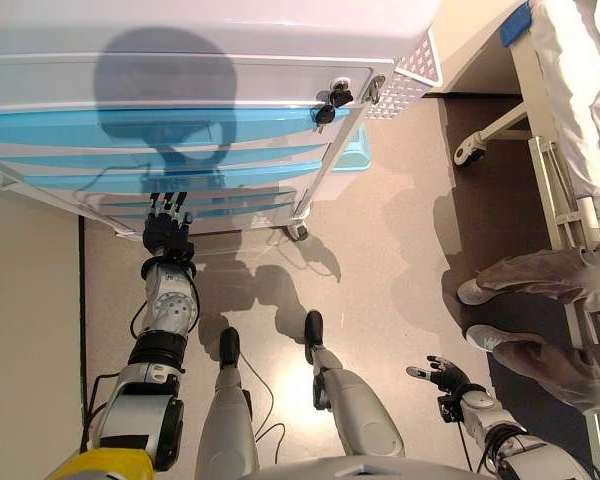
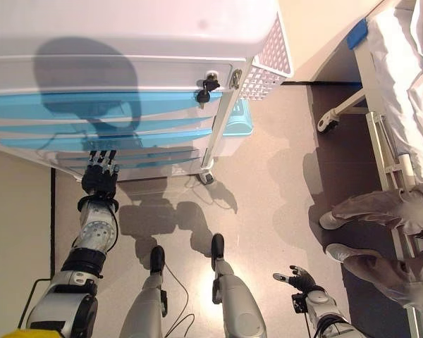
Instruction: Open the drawer and pick up the medicine
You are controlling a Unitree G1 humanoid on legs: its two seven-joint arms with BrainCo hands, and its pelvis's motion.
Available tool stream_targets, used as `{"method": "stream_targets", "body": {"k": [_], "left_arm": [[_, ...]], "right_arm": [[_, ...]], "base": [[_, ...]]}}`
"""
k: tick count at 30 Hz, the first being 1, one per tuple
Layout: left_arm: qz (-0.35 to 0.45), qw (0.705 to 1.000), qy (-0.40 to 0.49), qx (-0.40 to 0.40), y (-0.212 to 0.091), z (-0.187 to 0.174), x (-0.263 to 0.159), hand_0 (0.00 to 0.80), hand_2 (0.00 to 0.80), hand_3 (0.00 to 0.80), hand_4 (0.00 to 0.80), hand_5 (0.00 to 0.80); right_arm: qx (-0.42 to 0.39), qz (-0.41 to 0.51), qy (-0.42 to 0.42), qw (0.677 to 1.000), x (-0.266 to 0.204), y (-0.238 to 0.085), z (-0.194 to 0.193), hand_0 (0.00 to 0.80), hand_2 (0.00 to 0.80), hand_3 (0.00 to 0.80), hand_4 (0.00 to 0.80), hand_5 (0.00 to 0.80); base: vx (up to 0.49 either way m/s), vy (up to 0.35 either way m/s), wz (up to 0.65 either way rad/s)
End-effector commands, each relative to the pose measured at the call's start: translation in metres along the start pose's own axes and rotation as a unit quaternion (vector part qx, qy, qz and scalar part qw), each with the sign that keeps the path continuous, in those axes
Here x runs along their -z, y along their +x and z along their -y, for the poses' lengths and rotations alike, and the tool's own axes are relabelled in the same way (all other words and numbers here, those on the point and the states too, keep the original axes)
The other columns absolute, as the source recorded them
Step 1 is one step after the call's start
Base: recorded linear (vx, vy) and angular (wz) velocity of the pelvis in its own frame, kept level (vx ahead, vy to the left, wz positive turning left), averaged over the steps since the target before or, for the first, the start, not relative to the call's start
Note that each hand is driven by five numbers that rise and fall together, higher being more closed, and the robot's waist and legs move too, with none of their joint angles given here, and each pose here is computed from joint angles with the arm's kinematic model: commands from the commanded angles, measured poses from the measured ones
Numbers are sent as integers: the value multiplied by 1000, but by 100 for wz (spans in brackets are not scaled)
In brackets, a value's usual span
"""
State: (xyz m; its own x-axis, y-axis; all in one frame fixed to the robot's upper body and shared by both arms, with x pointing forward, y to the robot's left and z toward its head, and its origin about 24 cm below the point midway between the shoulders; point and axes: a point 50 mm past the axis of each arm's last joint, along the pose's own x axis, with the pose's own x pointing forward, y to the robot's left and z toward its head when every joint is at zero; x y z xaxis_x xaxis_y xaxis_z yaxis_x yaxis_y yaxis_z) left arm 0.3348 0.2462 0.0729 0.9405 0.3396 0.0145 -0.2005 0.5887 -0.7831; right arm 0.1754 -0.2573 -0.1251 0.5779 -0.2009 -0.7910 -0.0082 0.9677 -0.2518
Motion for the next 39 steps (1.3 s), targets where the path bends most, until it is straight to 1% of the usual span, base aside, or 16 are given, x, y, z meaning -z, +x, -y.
{"method": "stream_targets", "body": {"k": [1,25,39], "left_arm": [[137,974,14,180,3,64,-61,800,800,800,800,800],[114,981,-7,154,-12,40,-44,800,800,800,800,800],[109,982,-17,155,-25,29,-40,800,800,800,800,800]], "right_arm": [[17,-42,-30,999,28,-7,16,0,0,0,0,0],[16,-47,-26,998,30,-8,14,0,0,0,0,0],[17,-42,-27,999,26,-6,16,0,0,0,0,0]], "base": [[0,0,0],[-3,-3,1],[-4,-2,2]]}}
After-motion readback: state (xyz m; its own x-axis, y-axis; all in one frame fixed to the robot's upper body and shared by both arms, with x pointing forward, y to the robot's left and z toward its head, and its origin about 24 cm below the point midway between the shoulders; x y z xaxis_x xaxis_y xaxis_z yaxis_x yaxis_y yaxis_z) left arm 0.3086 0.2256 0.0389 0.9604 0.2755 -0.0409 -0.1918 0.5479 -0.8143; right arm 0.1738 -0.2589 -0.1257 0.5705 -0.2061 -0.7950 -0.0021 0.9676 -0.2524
